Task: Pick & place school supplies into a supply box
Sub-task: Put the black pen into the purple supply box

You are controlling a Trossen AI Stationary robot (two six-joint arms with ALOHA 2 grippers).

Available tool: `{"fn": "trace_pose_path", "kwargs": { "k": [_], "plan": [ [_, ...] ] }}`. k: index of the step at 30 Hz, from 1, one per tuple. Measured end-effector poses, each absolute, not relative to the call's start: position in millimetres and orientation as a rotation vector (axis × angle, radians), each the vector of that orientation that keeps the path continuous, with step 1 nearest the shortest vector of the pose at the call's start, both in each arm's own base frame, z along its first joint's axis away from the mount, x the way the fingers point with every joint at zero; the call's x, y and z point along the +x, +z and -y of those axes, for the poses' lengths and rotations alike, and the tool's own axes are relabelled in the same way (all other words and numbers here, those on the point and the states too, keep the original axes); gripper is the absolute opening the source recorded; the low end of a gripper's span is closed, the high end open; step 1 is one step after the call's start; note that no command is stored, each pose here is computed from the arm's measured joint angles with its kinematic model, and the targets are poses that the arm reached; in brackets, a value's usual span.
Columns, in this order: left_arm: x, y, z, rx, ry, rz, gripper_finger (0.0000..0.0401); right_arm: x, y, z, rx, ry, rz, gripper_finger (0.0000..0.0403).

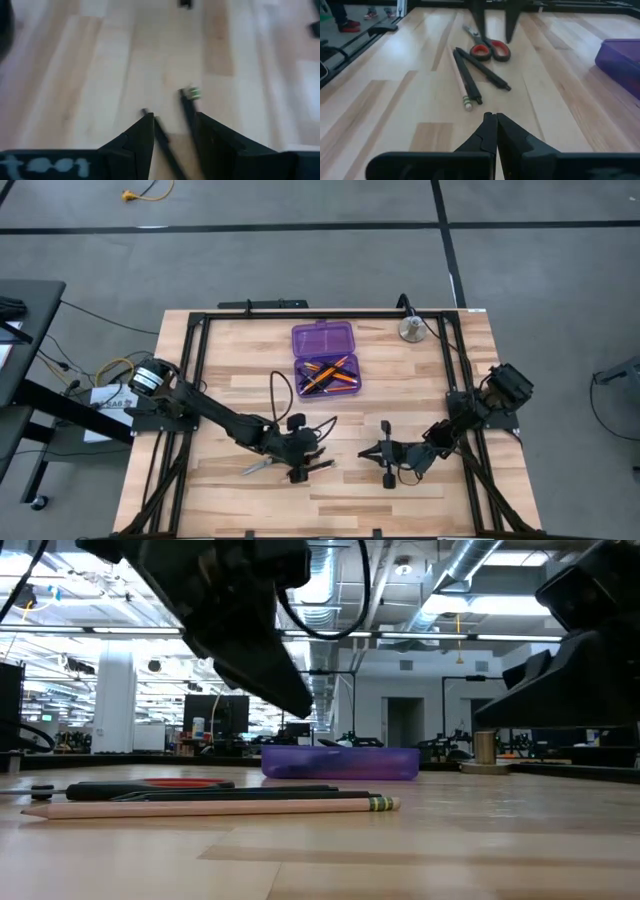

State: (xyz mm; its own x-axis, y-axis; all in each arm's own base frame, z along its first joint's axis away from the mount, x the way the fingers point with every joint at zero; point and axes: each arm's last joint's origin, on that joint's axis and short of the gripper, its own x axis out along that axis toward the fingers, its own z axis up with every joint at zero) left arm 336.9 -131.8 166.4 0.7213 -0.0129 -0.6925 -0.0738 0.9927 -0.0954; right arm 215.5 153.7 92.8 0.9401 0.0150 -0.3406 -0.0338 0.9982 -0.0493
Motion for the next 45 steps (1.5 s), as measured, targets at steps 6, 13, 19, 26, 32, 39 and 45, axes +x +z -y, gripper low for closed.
{"fn": "trace_pose_path", "kwargs": {
  "k": [6, 13, 19, 26, 32, 39, 45],
  "plan": [
    [336.4, 160.7, 114.4, -0.139, 0.112, -0.842, 0.0131, 214.3, 91.4, -153.8, -0.067, 0.022, -0.359, 0.0001],
    [336.8, 162.9, 121.2, -0.214, 0.126, -0.804, 0.0131, 214.2, 91.3, -153.9, -0.068, 0.023, -0.361, 0.0001],
    [337.9, 161.4, 129.5, -0.244, 0.175, -0.746, 0.0131, 214.2, 91.4, -153.9, -0.067, 0.022, -0.360, 0.0001],
    [351.6, 141.6, 137.0, -0.216, 0.199, -0.791, 0.0131, 213.8, 90.4, -153.5, -0.057, 0.017, -0.371, 0.0001],
    [358.6, 145.1, 139.6, -0.193, 0.202, -0.772, 0.0131, 212.7, 90.1, -154.7, -0.046, 0.021, -0.374, 0.0001],
    [354.4, 135.8, 140.1, -0.188, 0.240, -0.824, 0.0131, 212.2, 89.2, -154.6, -0.050, 0.020, -0.382, 0.0001],
    [351.2, 135.3, 142.8, -0.191, 0.256, -0.836, 0.0131, 212.1, 88.2, -153.9, -0.048, 0.015, -0.391, 0.0001]
  ]
}}
